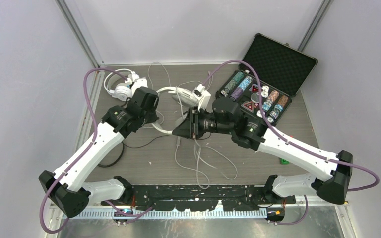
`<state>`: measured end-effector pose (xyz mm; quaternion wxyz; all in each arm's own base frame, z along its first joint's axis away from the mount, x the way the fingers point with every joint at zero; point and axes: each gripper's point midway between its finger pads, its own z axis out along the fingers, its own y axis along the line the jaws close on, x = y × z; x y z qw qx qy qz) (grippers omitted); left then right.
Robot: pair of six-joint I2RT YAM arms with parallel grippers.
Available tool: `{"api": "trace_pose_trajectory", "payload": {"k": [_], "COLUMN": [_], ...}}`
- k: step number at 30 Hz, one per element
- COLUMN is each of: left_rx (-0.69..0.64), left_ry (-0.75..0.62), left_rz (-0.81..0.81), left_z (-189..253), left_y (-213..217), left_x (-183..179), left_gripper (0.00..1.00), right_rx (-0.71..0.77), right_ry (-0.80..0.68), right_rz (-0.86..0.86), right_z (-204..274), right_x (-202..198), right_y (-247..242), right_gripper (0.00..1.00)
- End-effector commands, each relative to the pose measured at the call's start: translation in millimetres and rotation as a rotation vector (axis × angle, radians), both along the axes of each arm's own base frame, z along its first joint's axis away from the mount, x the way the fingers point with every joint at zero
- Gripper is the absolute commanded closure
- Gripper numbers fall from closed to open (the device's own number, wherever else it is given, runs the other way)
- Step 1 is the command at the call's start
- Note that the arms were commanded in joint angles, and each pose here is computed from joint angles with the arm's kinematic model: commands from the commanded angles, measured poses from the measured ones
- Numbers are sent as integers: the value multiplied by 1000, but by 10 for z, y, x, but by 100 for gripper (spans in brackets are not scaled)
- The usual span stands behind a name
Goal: Wrap the headphones
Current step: Wrap the headphones cable around the headphones.
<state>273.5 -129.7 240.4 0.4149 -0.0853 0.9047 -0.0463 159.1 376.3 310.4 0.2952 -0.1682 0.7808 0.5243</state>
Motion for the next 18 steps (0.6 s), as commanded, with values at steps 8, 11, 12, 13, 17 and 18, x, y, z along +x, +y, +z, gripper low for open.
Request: {"api": "trace_pose_trajectory", "payload": {"k": [8, 11, 12, 13, 17, 18], "left_rx": [-357, -397, -408, -415, -439, -441], "left_ry": [-223, -251, -255, -256, -253, -251], "left_rz": [105, 119, 123, 124, 120, 119], "left_z": [732, 816, 837, 852, 906, 915], "left_y": [-265, -256, -252, -250, -257, -255], "left_x": [309, 322, 323, 317, 290, 281], "left_gripper": [100, 100, 100, 100, 100, 100], "right_rx": [-99, -111, -120, -132, -185, -190], "right_ry": [-267, -283, -289, -297, -315, -320], "right_rz": [-8, -23, -37, -50, -65, -61], "right_z": [-214, -245, -268, -297, -533, -588], "right_x": [-40, -27, -6, 16, 34, 27], "right_y": [-122, -136, -152, -174, -263, -276], "right_gripper": [70, 72, 73, 74, 74, 74]}}
